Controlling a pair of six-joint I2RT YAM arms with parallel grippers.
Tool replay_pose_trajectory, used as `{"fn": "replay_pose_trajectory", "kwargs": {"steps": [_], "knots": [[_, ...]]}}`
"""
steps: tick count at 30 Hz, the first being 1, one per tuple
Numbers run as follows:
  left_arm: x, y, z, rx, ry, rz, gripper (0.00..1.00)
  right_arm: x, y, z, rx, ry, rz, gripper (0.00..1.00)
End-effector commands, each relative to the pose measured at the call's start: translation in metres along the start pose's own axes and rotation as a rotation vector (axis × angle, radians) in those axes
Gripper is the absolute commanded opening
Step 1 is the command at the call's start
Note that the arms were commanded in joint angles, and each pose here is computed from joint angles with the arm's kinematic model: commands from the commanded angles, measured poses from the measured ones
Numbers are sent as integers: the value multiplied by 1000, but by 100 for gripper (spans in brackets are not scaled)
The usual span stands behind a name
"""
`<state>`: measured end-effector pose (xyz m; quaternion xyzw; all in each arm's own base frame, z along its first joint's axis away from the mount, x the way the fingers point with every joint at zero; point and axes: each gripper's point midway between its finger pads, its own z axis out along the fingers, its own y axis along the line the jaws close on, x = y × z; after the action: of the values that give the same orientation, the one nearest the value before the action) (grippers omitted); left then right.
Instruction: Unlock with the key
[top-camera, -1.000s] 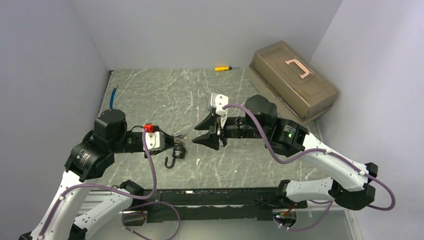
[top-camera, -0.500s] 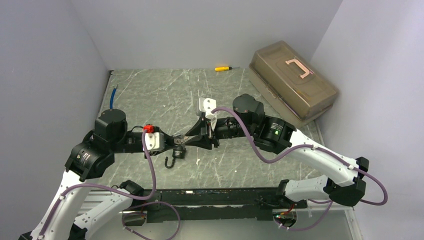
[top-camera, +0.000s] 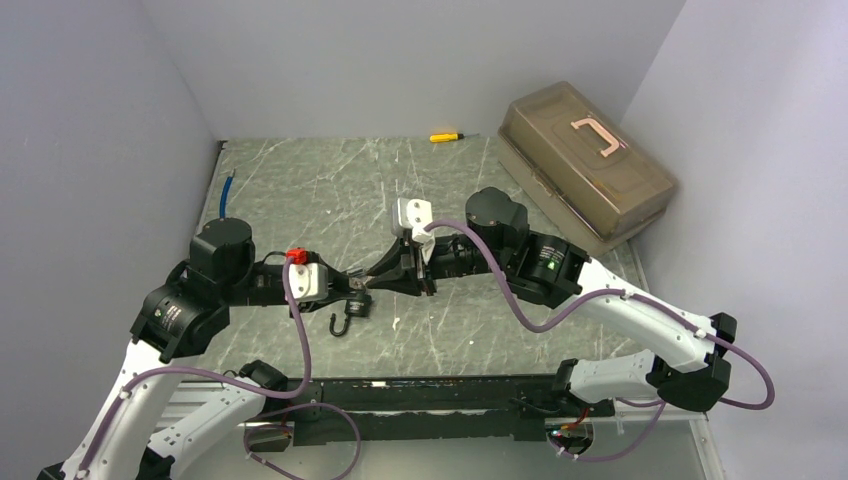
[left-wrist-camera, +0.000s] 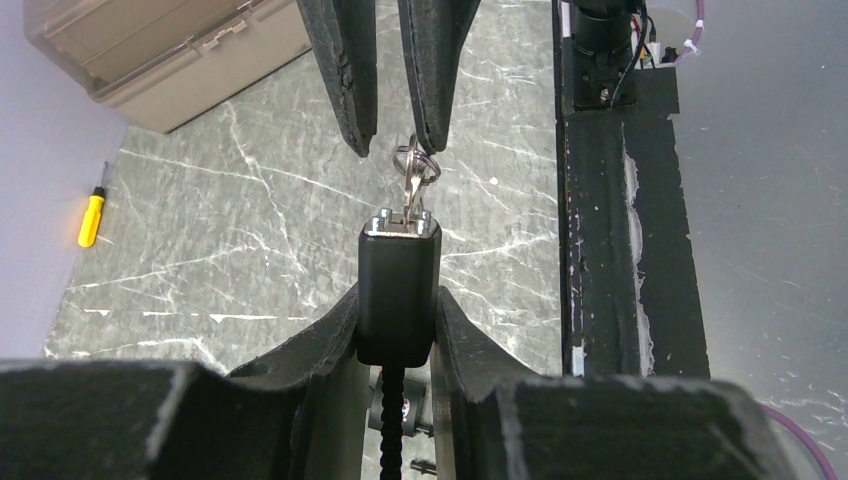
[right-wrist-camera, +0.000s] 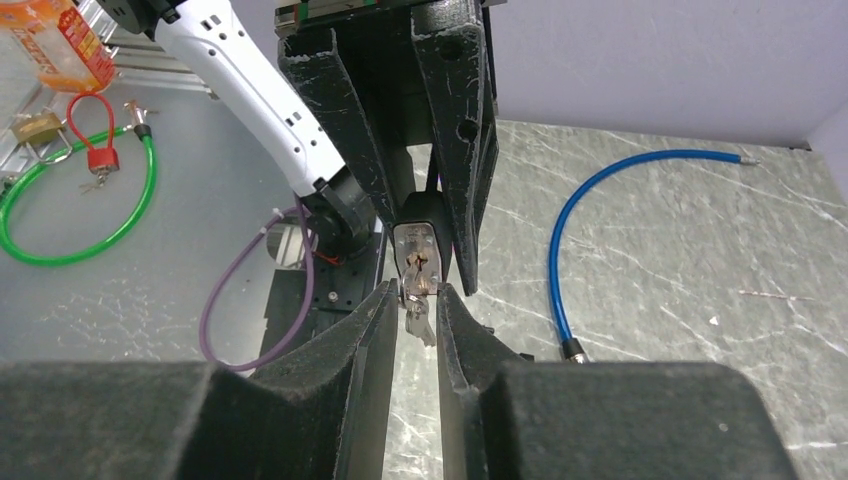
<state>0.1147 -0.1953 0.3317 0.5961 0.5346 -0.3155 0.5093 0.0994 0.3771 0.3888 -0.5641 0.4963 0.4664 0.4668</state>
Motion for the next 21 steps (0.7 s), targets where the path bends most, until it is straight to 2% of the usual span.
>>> {"fn": "replay_pose_trajectory", "kwargs": {"steps": [1,7,11,15,21], "knots": [[-14,1,1,10,-57,36,0,-25,7,1,-40,-64,-71,23],[-15,2,1,7,-58,35,0,-26,16,1,-84,-61,-59,30],[-16,3,1,3,-62,34,0,-23,10,5,-45,-31,-63,31],[-18,3,0,-1,-64,37,0,-21,4,9,-2,-18,-63,28],[-22,4,-1,-4,-69,44,0,-9,-3,12,51,37,-60,16]]}}
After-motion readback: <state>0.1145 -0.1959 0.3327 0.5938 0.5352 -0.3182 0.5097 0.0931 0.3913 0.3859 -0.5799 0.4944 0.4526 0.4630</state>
